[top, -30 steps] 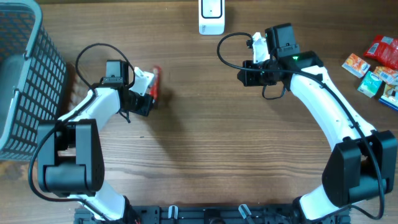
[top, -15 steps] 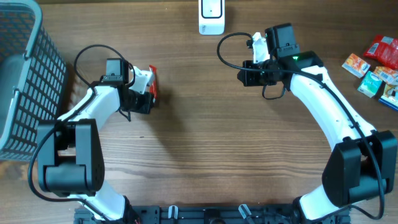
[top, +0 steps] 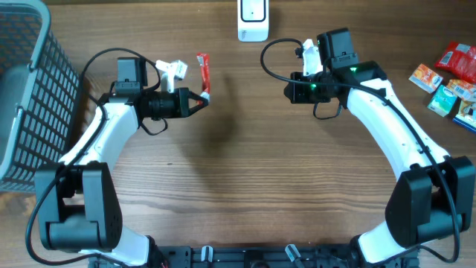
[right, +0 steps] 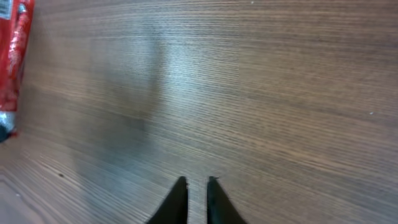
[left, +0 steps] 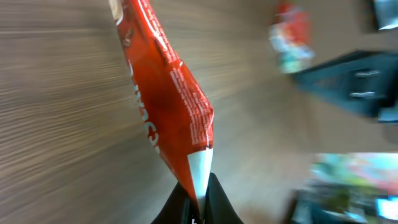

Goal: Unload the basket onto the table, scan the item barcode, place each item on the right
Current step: 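Raise the stick upright with the left gripper, then reach the right gripper to the stick held by the left gripper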

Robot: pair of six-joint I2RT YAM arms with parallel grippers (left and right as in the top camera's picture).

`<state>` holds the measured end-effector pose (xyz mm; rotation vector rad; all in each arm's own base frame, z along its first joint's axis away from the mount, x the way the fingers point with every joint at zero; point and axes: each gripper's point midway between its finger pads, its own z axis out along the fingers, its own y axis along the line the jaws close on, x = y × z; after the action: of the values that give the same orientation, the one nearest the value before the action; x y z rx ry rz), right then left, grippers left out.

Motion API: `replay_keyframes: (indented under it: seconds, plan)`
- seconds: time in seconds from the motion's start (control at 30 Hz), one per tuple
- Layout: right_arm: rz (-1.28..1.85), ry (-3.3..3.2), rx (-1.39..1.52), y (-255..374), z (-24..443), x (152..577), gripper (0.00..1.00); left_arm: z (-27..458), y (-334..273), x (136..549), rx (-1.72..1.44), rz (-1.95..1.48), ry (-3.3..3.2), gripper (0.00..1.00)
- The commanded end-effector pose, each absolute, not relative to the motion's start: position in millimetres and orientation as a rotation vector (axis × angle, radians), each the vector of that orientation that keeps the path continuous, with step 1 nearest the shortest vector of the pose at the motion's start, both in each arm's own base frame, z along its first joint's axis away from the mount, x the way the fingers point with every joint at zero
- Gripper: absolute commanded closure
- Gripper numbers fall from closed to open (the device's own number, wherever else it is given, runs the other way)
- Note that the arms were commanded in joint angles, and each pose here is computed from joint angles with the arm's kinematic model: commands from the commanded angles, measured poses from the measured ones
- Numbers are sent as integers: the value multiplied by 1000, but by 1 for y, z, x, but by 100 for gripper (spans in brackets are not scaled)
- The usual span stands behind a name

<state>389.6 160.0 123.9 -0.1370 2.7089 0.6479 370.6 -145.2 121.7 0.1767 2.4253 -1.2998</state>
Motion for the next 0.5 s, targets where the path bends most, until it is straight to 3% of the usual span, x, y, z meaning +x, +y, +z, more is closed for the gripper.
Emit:
replay_keyframes:
  seconds: [0.0,0.1,0.27,0.47]
  plan:
    - [717,2742,10,160,121,388,96,176,-166,359,70,-1733,2303,96]
    - [723,2769,106,151,112,391,96,189,-170,354,23,-1867,2287,96]
    - [764,2792,163,130,98,397,96,208,-174,339,294,-1946,2113,96]
    - [1127,2755,44,137,102,385,96,200,-174,334,404,-1862,2074,96]
